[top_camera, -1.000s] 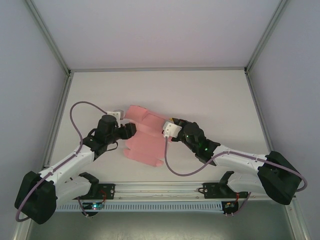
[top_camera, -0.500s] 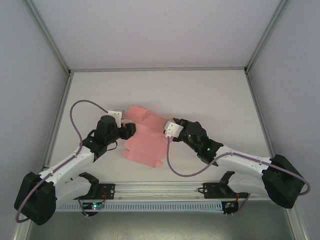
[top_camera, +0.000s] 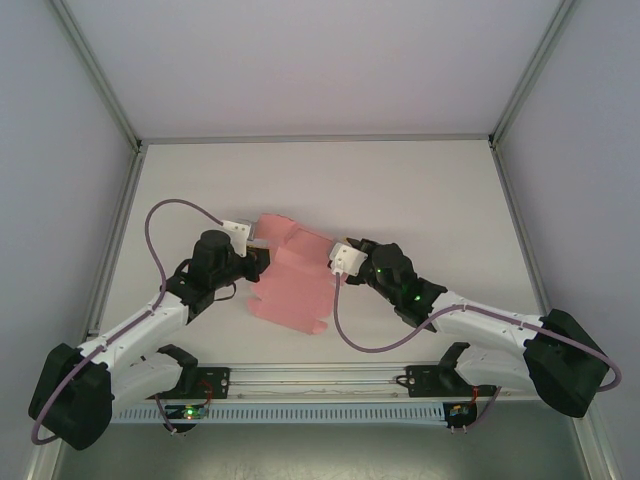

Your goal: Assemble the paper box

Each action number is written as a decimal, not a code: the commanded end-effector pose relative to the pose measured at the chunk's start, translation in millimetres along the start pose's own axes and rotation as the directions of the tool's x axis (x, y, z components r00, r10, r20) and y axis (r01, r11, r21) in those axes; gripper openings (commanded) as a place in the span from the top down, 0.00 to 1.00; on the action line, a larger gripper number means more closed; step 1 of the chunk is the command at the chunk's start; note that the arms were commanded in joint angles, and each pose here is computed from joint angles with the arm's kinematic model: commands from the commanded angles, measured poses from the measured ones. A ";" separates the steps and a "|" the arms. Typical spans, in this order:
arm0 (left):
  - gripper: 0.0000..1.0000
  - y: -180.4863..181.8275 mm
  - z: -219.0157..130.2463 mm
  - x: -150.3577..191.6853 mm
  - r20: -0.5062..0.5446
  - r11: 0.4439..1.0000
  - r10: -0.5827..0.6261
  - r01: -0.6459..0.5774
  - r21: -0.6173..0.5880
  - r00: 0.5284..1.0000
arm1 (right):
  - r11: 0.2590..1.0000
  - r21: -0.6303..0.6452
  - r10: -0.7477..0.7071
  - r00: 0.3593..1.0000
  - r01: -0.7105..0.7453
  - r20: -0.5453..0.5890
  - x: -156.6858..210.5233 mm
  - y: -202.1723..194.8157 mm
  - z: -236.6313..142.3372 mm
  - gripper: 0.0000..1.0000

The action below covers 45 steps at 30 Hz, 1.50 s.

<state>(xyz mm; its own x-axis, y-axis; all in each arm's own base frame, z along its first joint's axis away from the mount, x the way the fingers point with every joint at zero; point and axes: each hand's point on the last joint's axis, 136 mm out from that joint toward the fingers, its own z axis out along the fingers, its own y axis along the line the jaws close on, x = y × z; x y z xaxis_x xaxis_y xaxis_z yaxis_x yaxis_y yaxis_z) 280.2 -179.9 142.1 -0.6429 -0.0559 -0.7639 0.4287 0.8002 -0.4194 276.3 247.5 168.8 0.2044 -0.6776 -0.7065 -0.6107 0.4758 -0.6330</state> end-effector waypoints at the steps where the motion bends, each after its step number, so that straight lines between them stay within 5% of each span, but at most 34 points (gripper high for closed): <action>1: 0.92 -7.8 4.1 -1.5 0.005 0.999 0.044 -0.044 0.018 0.999 | 0.999 -0.016 0.041 0.998 -0.040 0.041 -9.6 -1.0 -1.2 1.00; 4: 1.00 -12.7 8.3 -4.4 0.018 0.998 0.061 -0.061 -0.006 0.998 | 0.999 -0.034 0.044 0.998 -0.043 0.046 -12.3 1.7 -1.1 1.00; 12: 1.00 -29.9 25.8 -8.0 0.007 0.968 0.137 -0.132 -0.213 0.991 | 1.000 -0.006 -0.018 1.000 0.018 -0.003 -17.7 7.5 1.9 1.00; 19: 1.00 -29.8 55.9 -2.7 -0.137 0.839 0.231 -0.268 -0.474 0.963 | 0.998 -0.008 -0.055 0.998 0.055 -0.015 -20.7 11.6 5.3 1.00; 27: 1.00 -76.1 88.7 6.3 -0.130 0.913 0.225 -0.255 -0.318 0.966 | 0.998 -0.012 -0.060 0.998 0.059 -0.032 -16.2 14.3 6.7 1.00; 32: 0.99 -67.8 82.4 9.3 -0.121 0.911 0.199 -0.229 -0.344 0.973 | 0.998 -0.007 -0.065 0.997 0.065 -0.038 -12.9 14.2 4.8 1.00; 37: 0.77 -58.0 64.5 16.4 -0.124 0.920 0.151 -0.186 -0.345 0.981 | 0.993 0.008 -0.113 0.990 0.114 -0.090 -1.8 13.0 10.0 1.00; 39: 0.54 -53.4 53.7 15.7 -0.105 0.923 0.140 -0.168 -0.346 0.985 | 0.989 0.025 -0.140 0.982 0.144 -0.127 2.8 9.2 14.9 1.00; 43: 0.25 -33.7 23.1 13.2 -0.093 0.896 0.115 -0.143 -0.420 0.989 | 0.976 0.016 -0.209 0.960 0.216 -0.187 5.2 4.5 26.1 1.00; 45: 0.00 -25.2 5.9 11.1 -0.079 0.881 0.100 -0.125 -0.456 0.992 | 0.966 0.024 -0.246 0.946 0.256 -0.209 4.0 0.3 32.9 1.00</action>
<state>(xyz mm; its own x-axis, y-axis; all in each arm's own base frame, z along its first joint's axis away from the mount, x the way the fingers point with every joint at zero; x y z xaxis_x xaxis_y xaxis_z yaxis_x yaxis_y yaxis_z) 272.1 -229.0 136.8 -0.6402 0.1186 -0.7590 0.2517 0.9659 -0.0614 290.3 257.2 139.2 0.1634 -0.8529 -0.4959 -0.5727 0.3273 -0.7516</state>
